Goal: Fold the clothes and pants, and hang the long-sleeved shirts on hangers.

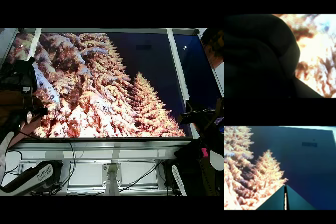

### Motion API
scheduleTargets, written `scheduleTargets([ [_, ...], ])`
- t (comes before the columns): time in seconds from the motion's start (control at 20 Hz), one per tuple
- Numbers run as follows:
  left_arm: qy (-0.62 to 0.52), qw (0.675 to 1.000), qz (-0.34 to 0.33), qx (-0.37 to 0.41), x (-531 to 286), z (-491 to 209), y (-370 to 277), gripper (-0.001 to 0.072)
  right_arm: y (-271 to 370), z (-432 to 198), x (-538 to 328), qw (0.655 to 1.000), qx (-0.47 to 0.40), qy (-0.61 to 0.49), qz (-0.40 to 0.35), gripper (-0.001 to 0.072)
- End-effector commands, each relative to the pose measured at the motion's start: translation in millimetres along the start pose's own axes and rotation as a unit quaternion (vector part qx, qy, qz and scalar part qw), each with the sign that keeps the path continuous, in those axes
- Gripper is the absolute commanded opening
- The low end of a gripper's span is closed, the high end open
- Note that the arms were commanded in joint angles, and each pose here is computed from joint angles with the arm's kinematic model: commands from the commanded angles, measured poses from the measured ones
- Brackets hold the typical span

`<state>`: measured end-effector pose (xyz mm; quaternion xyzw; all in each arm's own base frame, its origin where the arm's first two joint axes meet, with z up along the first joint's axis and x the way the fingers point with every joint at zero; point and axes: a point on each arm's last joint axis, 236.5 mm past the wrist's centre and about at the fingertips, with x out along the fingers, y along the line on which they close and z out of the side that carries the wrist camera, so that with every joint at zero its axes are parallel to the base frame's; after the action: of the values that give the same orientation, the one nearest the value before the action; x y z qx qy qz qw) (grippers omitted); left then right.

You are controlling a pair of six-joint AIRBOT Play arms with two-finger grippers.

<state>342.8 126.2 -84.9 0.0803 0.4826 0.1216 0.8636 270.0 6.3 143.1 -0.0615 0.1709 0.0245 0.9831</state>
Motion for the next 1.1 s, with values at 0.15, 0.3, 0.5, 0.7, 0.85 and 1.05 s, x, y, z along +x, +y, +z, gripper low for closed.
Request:
scheduleTargets([
  [0.15, -0.006, 1.0, -0.001, -0.002, 1.4, 3.3, 0.5, 0.0016, 0.0, 0.5, -0.2, 1.0, 0.0, -0.001, 0.0, 0.0017],
  [0.3, -0.017, 1.0, 0.001, -0.005, -4.4, 9.0, 2.0, 0.0016, 0.0, 0.5, -0.2, 1.0, 0.0, -0.001, 0.0, 0.0017],
  [0.5, -0.041, 0.998, -0.005, -0.04, -21.3, 31.4, 3.8, 0.0016, 0.0, 0.5, -0.2, 1.0, 0.0, 0.0, 0.0, 0.0017],
  [0.7, -0.083, 0.995, -0.031, -0.035, -46.4, 68.1, -20.3, 0.0016, 0.0, 0.5, -0.2, 1.0, 0.0, 0.0, 0.0, 0.0016],
  [0.85, -0.136, 0.989, -0.063, 0.005, -79.7, 99.9, -58.3, 0.0016, 0.0, 0.5, -0.2, 1.0, 0.0, -0.001, 0.0, 0.0017],
  [1.05, -0.211, 0.967, -0.124, 0.064, -137.7, 126.5, -123.0, 0.0016, 0.0, 0.6, -0.3, 1.0, 0.0, -0.001, 0.0, 0.0017],
])
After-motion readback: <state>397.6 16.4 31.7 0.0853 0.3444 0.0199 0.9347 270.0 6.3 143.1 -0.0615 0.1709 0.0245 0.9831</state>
